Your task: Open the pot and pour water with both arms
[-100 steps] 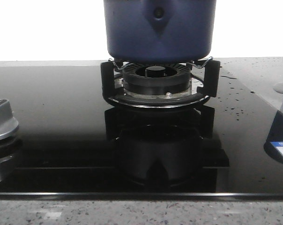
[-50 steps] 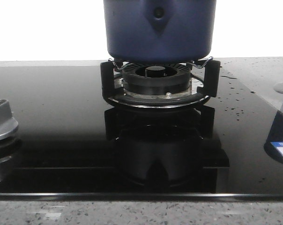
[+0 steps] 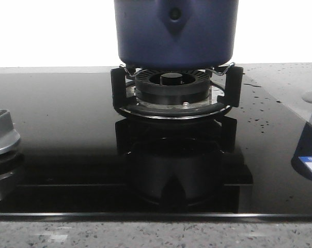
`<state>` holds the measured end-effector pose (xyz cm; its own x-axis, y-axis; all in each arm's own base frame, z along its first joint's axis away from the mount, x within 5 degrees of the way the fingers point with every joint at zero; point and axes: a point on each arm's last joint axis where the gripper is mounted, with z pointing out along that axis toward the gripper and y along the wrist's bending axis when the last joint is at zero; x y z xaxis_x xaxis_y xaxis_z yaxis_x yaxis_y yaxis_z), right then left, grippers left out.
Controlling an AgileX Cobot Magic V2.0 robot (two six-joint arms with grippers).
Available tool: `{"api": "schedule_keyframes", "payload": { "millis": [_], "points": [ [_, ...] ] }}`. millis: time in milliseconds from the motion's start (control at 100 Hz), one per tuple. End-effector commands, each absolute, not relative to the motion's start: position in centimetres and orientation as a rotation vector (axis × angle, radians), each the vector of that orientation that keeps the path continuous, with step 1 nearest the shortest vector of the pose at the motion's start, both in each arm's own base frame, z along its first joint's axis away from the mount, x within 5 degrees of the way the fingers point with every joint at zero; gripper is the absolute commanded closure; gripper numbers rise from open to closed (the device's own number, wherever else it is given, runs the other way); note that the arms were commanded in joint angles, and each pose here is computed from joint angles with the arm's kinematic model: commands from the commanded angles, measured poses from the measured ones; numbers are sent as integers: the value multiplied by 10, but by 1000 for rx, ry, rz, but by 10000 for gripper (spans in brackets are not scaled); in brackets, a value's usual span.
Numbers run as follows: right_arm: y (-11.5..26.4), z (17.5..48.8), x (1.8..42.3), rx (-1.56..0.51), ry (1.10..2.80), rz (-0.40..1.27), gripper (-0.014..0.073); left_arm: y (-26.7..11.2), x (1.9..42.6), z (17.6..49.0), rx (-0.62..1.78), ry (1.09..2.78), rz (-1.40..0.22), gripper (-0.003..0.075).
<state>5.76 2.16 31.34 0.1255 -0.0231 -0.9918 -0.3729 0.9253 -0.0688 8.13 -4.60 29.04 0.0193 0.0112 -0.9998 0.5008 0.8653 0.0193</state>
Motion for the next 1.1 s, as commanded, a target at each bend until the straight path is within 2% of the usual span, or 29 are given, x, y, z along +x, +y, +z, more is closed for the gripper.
{"api": "schedule_keyframes", "payload": {
  "millis": [0, 140, 290, 490, 690, 840, 1090],
  "points": [
    [24, 327, 55, -345, 1342, 286, 666, -44, 83, 296, 441, 1516, -331, 741],
    [24, 327, 55, -345, 1344, 285, 666, -32, 84, 287, 437, 1618, -150, 741],
    [23, 327, 55, -344, 1346, 284, 666, -19, 81, 280, 317, 1708, -51, 741],
    [23, 326, 55, -344, 1348, 283, 666, -7, 78, 268, 175, 1568, 46, 741],
    [23, 326, 55, -344, 1348, 283, 666, -6, 69, 238, 112, 1415, -7, 741],
    [23, 326, 55, -344, 1348, 283, 666, -5, 62, 207, 46, 1450, -79, 741],
    [23, 326, 55, -344, 1350, 283, 666, -3, 56, 190, 27, 1600, -69, 741]
  ]
}}
